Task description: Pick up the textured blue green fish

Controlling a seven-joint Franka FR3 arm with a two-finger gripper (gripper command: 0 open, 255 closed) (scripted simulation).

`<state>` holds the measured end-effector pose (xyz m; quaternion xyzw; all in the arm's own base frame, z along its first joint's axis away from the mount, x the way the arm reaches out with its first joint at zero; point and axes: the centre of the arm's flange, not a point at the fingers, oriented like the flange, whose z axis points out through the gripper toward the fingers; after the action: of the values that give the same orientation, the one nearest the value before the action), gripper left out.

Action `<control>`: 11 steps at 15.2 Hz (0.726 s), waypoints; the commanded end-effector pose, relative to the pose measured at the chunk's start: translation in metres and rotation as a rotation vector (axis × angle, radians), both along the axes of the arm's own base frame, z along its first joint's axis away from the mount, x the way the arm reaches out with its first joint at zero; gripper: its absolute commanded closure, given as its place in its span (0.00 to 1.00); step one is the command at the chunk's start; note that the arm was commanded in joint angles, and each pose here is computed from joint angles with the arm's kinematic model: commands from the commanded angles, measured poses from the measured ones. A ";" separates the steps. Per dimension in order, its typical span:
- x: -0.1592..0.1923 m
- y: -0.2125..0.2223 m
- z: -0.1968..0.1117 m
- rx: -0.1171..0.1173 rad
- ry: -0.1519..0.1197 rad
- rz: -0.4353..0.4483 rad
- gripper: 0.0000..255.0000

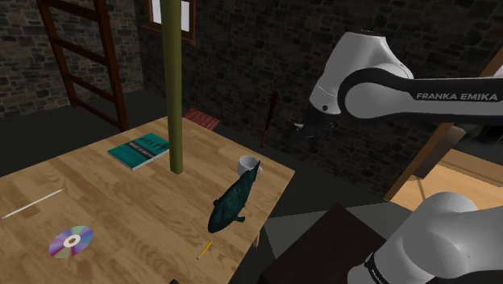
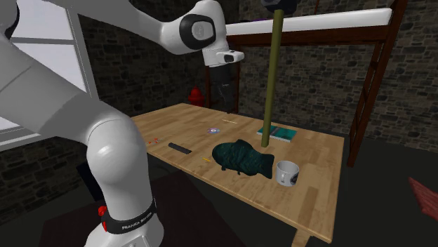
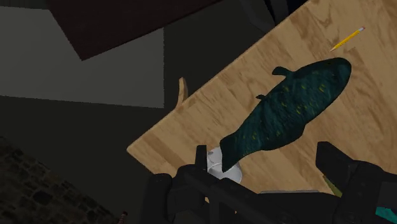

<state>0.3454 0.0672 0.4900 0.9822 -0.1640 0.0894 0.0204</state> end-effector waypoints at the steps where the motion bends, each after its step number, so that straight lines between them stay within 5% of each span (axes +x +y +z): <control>1: 0.012 0.008 -0.022 0.012 -0.018 -0.080 0.00; 11: 0.083 0.047 -0.125 0.062 -0.094 -0.453 0.00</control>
<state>0.4177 0.1111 0.3746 0.9240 -0.3631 0.1202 0.0065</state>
